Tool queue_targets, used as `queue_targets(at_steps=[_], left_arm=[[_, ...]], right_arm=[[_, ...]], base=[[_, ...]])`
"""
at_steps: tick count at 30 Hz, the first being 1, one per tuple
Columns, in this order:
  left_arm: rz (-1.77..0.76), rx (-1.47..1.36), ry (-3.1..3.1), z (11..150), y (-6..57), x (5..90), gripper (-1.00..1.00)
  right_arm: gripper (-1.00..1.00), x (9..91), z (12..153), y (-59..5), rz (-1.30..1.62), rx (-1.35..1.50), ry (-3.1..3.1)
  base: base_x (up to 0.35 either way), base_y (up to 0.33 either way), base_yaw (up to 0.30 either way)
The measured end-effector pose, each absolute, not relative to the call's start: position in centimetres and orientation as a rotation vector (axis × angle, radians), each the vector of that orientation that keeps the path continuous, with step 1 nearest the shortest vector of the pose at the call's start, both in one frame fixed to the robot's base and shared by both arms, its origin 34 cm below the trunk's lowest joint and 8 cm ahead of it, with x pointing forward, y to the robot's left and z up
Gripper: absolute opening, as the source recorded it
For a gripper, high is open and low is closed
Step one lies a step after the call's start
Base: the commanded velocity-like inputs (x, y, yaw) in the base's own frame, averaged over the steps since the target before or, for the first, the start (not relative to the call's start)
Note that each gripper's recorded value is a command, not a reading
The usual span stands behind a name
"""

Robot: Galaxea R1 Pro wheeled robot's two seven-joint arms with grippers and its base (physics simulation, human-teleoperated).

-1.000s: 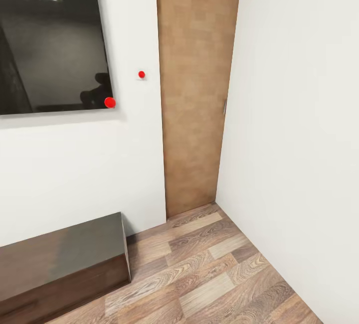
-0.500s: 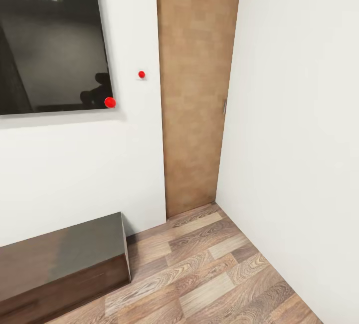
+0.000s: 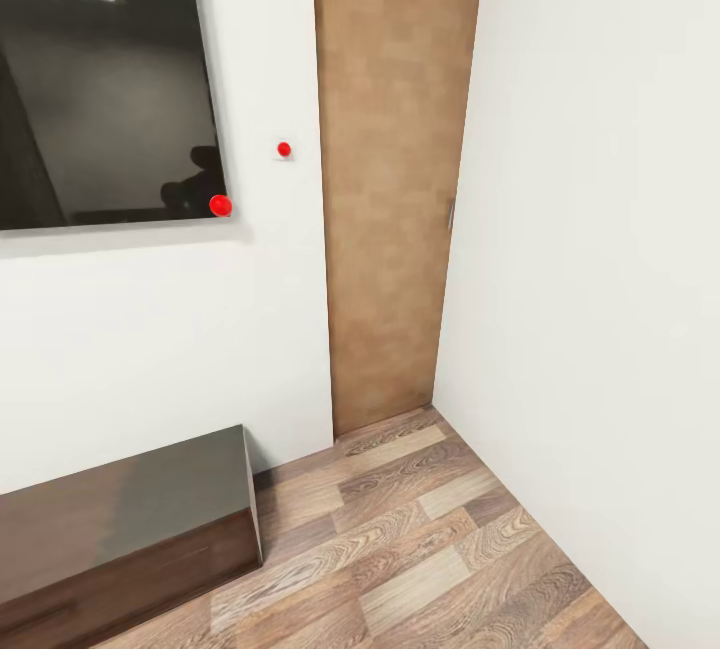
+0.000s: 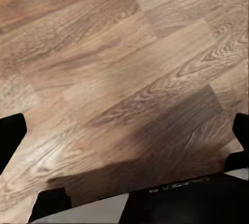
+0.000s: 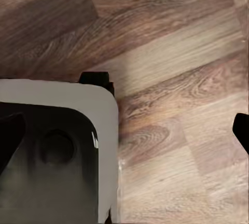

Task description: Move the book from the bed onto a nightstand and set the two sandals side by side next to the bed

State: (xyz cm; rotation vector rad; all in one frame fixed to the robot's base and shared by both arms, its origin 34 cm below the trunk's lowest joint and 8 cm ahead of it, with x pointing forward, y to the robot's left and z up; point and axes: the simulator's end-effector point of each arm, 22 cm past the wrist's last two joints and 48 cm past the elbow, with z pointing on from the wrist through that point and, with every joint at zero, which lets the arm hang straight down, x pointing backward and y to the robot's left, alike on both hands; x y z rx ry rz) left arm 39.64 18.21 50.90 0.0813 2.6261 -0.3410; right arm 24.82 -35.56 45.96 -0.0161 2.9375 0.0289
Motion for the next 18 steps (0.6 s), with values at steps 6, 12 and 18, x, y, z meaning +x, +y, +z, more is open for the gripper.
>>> queue_targets(at_steps=[6,12,18], left_arm=[[-0.374,0.150,2.446,56.2,17.5,48.2,1.00],[-0.373,0.152,2.424,56.5,17.6,48.7,1.00],[-0.331,0.161,2.429,56.3,19.7,48.6,1.00]], right_arm=[[1.00,35.8,51.5,-32.0,0.408,-0.019,2.642],[1.00,36.0,52.1,-32.0,0.469,0.014,2.616],[1.00,36.0,52.1,-32.1,0.471,0.016,2.614]], base=[[0.000,0.000,0.000],[0.000,0.000,0.000],[0.000,0.000,0.000]])
